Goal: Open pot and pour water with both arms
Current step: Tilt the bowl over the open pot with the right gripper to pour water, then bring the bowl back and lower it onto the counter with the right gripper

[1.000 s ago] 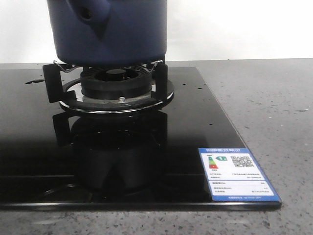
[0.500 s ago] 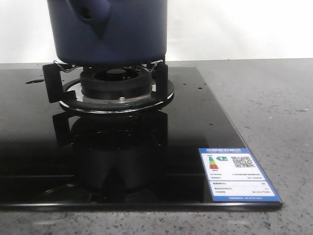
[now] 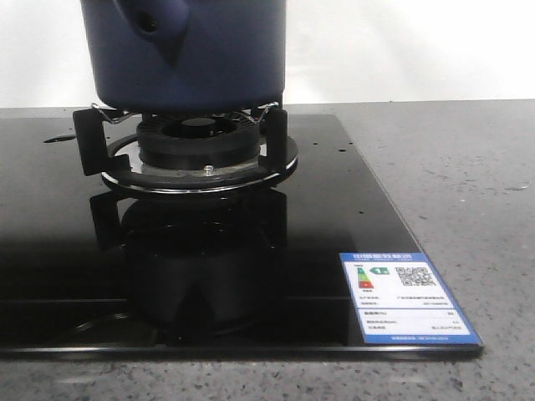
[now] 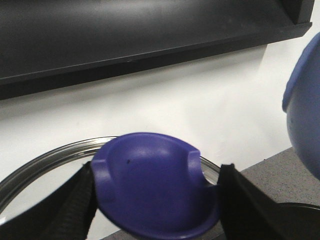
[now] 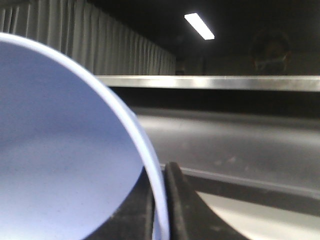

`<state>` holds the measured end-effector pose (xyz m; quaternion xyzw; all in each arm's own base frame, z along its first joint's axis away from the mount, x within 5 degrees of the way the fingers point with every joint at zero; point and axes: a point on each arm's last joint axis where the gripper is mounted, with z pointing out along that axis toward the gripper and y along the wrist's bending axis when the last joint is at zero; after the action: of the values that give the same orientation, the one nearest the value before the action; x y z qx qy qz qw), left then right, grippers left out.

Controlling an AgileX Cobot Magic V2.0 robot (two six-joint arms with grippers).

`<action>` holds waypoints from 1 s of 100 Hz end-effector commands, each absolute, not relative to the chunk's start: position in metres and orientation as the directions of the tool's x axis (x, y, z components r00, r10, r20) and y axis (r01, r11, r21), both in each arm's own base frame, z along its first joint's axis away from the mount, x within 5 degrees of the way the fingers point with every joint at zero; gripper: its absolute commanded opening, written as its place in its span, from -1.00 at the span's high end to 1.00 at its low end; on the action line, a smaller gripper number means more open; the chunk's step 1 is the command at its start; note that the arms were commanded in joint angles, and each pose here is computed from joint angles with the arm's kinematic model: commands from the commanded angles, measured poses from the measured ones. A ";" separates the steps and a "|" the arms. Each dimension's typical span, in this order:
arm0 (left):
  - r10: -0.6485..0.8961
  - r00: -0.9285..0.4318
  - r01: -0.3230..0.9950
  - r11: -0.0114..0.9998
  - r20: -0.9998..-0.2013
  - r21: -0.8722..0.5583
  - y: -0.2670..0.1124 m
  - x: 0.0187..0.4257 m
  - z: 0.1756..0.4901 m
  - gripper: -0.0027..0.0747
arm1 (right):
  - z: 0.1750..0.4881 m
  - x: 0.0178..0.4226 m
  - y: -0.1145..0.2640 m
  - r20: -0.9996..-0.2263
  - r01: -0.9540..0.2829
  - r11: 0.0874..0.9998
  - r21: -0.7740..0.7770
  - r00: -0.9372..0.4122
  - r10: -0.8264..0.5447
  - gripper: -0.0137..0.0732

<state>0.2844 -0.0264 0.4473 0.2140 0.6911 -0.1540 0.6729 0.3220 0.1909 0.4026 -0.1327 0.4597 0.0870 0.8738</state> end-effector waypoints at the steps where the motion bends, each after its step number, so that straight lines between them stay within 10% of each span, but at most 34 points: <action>1: 0.015 0.075 0.483 0.874 -0.997 0.049 -0.025 0.272 0.473 -0.02 | 0.439 0.302 0.181 -0.719 -0.244 0.961 -0.131 0.690 0.077 0.78; 71: 0.015 0.075 0.483 0.874 -0.997 0.049 -0.025 0.272 0.473 -0.02 | 0.439 0.302 0.181 -0.729 -0.249 0.959 -0.135 0.681 0.074 0.78; 100: 0.004 0.072 0.526 0.849 -0.997 0.041 -0.033 0.270 0.473 -0.02 | 0.467 0.301 0.153 -0.904 -0.315 0.934 -0.168 0.428 -0.018 0.78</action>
<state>0.2838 -0.0274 0.4472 0.2181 0.6906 -0.1591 0.6710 0.3159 0.1788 0.4216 -0.1775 0.5338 0.0896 0.8219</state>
